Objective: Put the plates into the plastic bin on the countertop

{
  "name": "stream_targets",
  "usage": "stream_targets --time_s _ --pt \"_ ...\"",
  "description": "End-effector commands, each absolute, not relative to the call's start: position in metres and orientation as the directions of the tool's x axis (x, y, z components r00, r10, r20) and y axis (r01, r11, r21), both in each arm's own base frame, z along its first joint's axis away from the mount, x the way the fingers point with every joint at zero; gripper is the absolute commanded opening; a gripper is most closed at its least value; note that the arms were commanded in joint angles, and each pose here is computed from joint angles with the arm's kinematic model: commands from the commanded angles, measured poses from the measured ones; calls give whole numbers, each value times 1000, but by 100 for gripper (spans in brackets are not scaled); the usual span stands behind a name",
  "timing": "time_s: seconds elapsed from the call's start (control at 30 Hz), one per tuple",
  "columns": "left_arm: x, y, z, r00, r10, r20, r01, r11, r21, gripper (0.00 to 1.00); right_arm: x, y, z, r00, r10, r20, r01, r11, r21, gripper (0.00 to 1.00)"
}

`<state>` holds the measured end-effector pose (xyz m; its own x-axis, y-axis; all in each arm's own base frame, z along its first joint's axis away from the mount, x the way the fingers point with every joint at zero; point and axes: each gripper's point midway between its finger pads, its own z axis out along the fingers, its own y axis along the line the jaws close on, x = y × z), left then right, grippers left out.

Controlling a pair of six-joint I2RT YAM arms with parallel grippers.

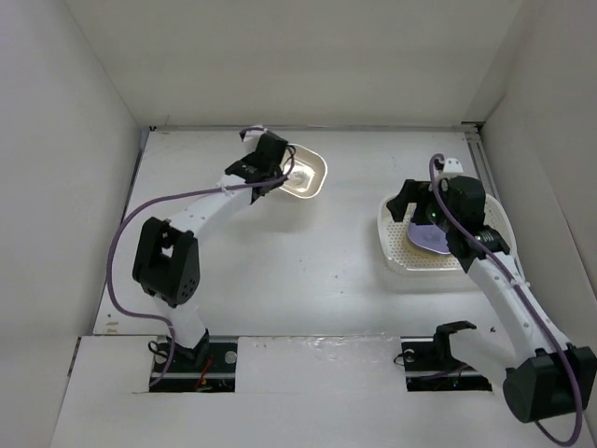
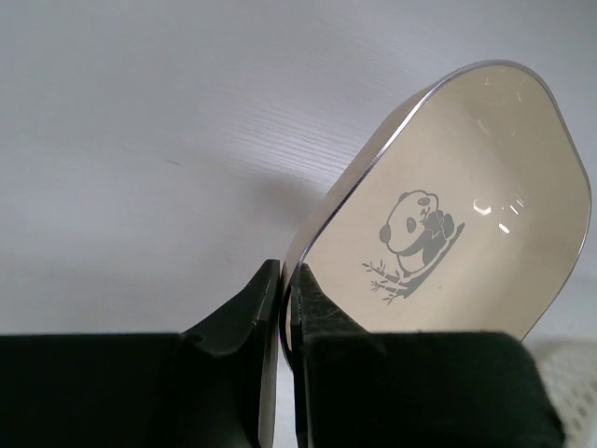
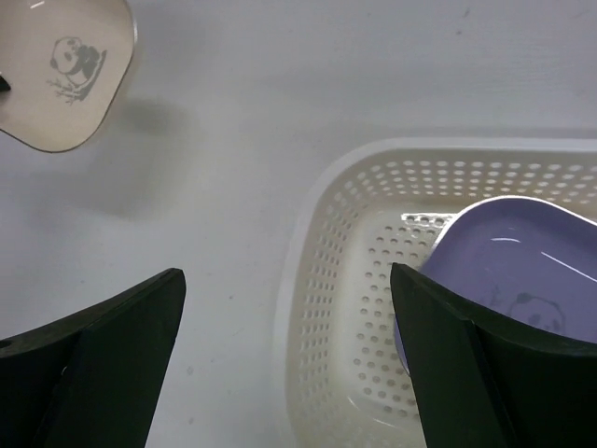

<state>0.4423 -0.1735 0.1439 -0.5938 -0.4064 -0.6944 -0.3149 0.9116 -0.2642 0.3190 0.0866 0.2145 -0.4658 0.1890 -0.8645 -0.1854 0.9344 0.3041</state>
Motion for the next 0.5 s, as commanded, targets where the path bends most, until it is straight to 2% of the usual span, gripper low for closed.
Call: stream_targets --time_s 0.0,0.2,0.47 --pt "420 -200 198 -552 -338 -762 -178 941 -289 0 348 105 263 -342 190 -920 -230 933 278 96" --pt "383 -259 222 -624 -245 -743 70 929 -365 0 367 144 259 -376 103 -921 -302 926 227 96" --pt "355 -298 239 -642 -181 -745 226 884 -410 0 377 174 250 -393 113 -913 -360 894 266 96"
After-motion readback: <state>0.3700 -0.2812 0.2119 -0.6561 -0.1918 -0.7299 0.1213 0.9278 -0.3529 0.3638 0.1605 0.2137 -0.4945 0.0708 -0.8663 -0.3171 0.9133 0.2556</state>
